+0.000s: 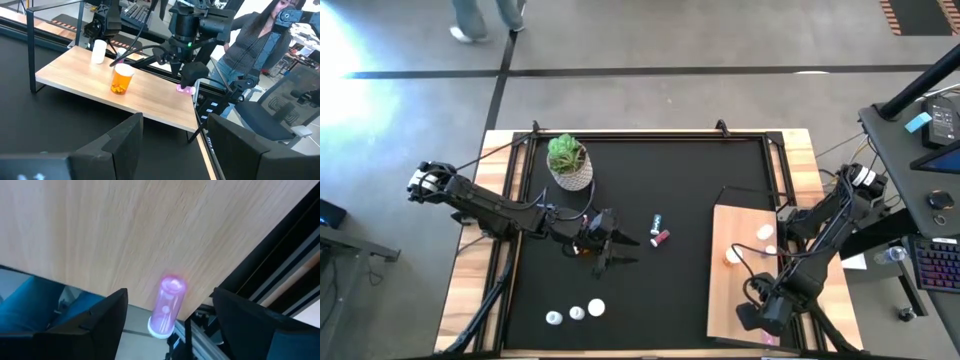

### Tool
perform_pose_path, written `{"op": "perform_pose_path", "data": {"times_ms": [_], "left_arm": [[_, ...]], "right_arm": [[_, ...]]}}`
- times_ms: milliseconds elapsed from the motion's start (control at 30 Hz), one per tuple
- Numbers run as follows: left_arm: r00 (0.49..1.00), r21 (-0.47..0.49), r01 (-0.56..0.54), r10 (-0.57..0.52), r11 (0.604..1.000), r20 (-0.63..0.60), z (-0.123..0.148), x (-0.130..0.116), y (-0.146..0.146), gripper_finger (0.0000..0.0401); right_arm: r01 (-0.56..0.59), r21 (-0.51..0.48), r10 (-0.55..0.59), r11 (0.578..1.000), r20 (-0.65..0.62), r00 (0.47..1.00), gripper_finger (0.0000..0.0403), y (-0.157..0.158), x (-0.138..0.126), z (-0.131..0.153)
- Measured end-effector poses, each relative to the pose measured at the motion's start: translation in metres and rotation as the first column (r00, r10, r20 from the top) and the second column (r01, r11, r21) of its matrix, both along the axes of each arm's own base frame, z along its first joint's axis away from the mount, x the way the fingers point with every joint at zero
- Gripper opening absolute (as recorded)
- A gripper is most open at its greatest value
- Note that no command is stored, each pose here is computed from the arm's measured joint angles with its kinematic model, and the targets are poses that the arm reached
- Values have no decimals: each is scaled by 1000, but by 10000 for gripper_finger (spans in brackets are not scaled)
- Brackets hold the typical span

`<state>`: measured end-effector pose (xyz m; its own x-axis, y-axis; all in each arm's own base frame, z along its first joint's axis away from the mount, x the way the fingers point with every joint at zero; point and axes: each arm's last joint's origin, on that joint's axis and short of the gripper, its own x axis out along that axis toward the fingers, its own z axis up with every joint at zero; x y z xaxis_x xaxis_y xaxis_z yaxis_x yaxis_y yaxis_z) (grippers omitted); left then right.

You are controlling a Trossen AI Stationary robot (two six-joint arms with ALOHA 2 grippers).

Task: Pick and place medicine bottles onto shelf by color
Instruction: Put the bottom right pink table bottle on the shelf

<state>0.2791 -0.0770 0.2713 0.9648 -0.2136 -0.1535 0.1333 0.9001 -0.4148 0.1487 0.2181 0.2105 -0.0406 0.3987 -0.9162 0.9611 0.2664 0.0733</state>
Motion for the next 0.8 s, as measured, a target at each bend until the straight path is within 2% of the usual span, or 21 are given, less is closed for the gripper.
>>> {"op": "perform_pose_path", "data": {"times_ms": [400, 800], "left_arm": [[1000, 0, 0, 0, 1000, -1, 0, 0, 0, 207], [1000, 0, 0, 0, 1000, -1, 0, 0, 0, 207]], "right_arm": [[-15, 4, 15, 1000, -9, 1000, 267, 6, -10, -3], [-24, -3, 24, 1000, -12, 1000, 265, 10, -7, -13]]}}
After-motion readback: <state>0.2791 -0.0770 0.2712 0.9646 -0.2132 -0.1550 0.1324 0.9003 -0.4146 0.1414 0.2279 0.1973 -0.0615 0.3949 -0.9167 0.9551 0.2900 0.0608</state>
